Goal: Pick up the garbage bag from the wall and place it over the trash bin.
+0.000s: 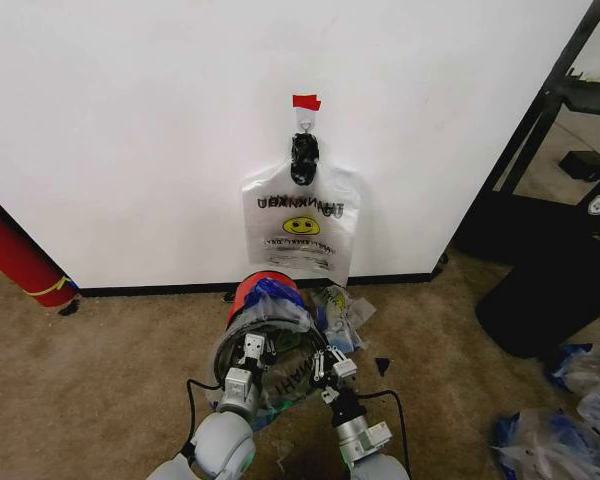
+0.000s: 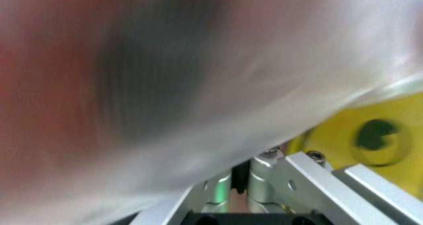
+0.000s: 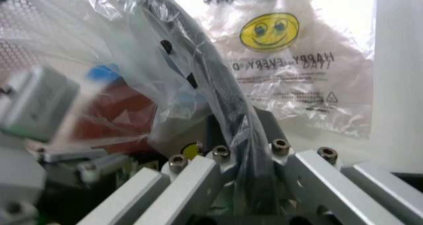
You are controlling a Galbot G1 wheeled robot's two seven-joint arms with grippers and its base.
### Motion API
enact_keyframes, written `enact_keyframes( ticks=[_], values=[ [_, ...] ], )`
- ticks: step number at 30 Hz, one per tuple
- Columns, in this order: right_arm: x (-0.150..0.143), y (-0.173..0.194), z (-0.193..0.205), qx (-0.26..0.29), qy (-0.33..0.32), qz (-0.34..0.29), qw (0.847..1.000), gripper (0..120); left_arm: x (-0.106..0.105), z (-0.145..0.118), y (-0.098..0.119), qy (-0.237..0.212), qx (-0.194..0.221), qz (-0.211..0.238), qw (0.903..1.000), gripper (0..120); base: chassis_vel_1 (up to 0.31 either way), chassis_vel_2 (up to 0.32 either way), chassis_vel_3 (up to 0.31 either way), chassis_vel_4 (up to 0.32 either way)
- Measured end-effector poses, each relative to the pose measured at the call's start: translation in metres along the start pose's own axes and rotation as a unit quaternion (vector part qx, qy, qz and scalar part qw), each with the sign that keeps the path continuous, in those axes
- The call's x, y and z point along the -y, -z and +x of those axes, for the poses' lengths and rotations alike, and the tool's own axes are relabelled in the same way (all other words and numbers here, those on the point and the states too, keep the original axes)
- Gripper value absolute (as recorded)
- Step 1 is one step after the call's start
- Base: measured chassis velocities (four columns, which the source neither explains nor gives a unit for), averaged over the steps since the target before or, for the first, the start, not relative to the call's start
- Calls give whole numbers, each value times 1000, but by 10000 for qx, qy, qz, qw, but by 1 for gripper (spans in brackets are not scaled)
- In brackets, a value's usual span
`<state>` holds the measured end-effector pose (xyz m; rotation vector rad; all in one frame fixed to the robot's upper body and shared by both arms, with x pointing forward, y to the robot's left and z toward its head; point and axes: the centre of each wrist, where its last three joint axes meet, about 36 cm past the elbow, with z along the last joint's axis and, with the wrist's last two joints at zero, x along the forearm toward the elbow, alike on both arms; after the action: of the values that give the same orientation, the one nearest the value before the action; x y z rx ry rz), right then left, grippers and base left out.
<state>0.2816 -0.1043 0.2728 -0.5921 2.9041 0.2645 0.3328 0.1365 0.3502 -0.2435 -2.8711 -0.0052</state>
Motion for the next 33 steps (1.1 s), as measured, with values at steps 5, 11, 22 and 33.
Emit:
enact_keyframes(
  ticks=[5, 11, 22, 33],
  values=[
    [3, -6, -4, -10, -27, 63, 10000, 0, 16, 24, 21, 65, -328, 415, 9986, 0, 0, 0, 0, 0],
    [2, -8, -9, 9, -59, 71, 10000, 0, 28, 25, 31, 134, -418, 594, 9973, 0, 0, 0, 0, 0],
    [-1, -3, -8, 87, -52, 21, 9999, 0, 44, -25, 21, 563, -180, 486, 9971, 0, 0, 0, 0, 0],
    [-4, 2, -5, 222, 131, -111, 9996, 0, 43, -38, 7, 403, -217, 318, 9984, 0, 0, 0, 0, 0]
  ],
)
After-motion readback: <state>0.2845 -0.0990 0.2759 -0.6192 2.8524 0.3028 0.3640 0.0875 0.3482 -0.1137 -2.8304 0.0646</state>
